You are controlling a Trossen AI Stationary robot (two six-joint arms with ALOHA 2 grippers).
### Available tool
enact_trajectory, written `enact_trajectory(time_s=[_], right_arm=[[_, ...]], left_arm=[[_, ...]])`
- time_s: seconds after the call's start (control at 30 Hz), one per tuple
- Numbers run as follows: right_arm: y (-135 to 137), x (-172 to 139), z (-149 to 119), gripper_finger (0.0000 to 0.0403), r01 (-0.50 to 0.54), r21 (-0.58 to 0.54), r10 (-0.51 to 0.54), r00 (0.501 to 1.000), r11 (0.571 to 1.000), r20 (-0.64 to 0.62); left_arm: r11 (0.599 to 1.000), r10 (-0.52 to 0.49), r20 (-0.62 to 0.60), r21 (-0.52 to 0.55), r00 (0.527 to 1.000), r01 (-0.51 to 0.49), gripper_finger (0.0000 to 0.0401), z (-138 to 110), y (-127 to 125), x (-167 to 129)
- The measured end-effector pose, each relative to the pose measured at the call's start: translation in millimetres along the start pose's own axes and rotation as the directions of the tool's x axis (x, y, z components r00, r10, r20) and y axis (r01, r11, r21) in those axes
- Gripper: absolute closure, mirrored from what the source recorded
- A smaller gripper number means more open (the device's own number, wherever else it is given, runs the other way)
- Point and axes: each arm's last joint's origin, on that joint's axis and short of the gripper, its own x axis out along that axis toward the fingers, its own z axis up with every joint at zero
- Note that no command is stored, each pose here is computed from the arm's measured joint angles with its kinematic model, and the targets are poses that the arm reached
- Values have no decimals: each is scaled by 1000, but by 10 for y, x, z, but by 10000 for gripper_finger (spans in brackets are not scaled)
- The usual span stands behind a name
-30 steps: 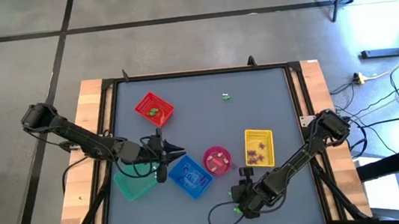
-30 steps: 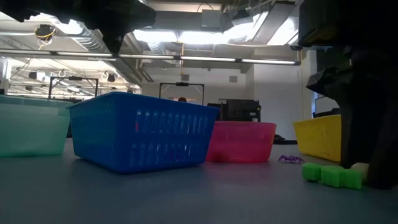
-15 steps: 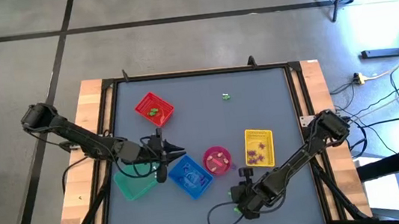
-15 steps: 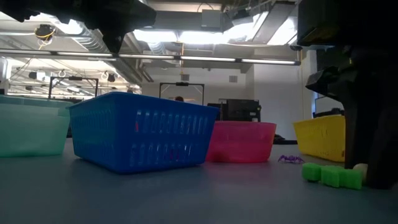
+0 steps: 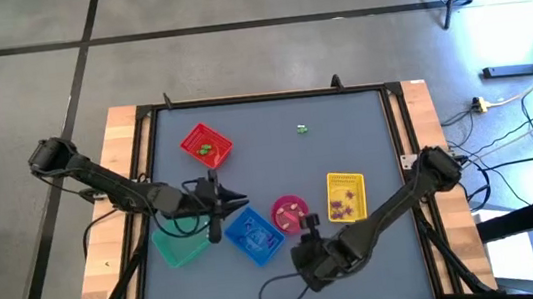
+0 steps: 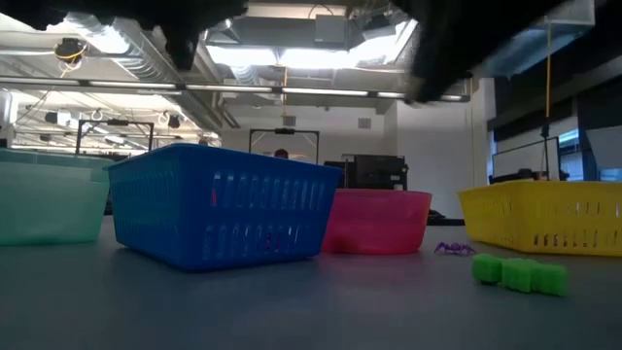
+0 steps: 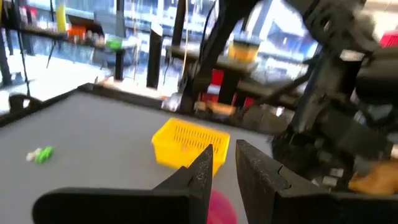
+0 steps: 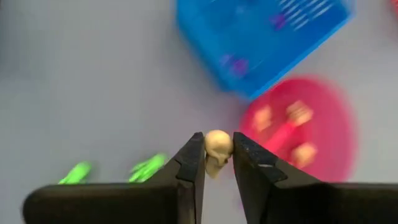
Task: Sort Halloween decoration
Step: Put the white skull toy into the pink bin, then put the green skeleton toy into the red bin
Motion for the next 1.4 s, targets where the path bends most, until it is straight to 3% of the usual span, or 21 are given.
enact_trajectory(time_s=[0.2, 0.3, 0.43, 0.7, 0.97, 1.17, 1.4], right_arm=[[-360, 86, 175, 332, 126, -71, -122, 991, 990, 49], [-566, 163, 207, 331, 143, -52, -142, 990, 988, 26], [-811, 257, 233, 331, 88, 9, -88, 996, 996, -10], [-1099, 366, 245, 331, -119, 98, 124, 991, 988, -48], [-1158, 384, 244, 329, -150, 111, 157, 986, 982, -52], [-1171, 385, 244, 269, -138, 100, 144, 988, 985, -52], [-1428, 304, 231, 190, 17, 77, -7, 992, 997, -123]], left_arm=[[998, -34, 164, 56, 986, 25, 345, 173, -36, -15], [994, -40, 205, 108, 978, 18, 345, 216, -43, -24], [986, -39, 210, 169, 977, 3, 345, 220, -42, -24], [985, -39, 209, 171, 977, 3, 345, 220, -42, -24], [985, -38, 206, 173, 978, 2, 341, 217, -42, -24], [984, -37, 198, 177, 980, 1, 298, 208, -41, -22], [984, -31, 192, 179, 981, -4, 262, 201, -39, -20]])
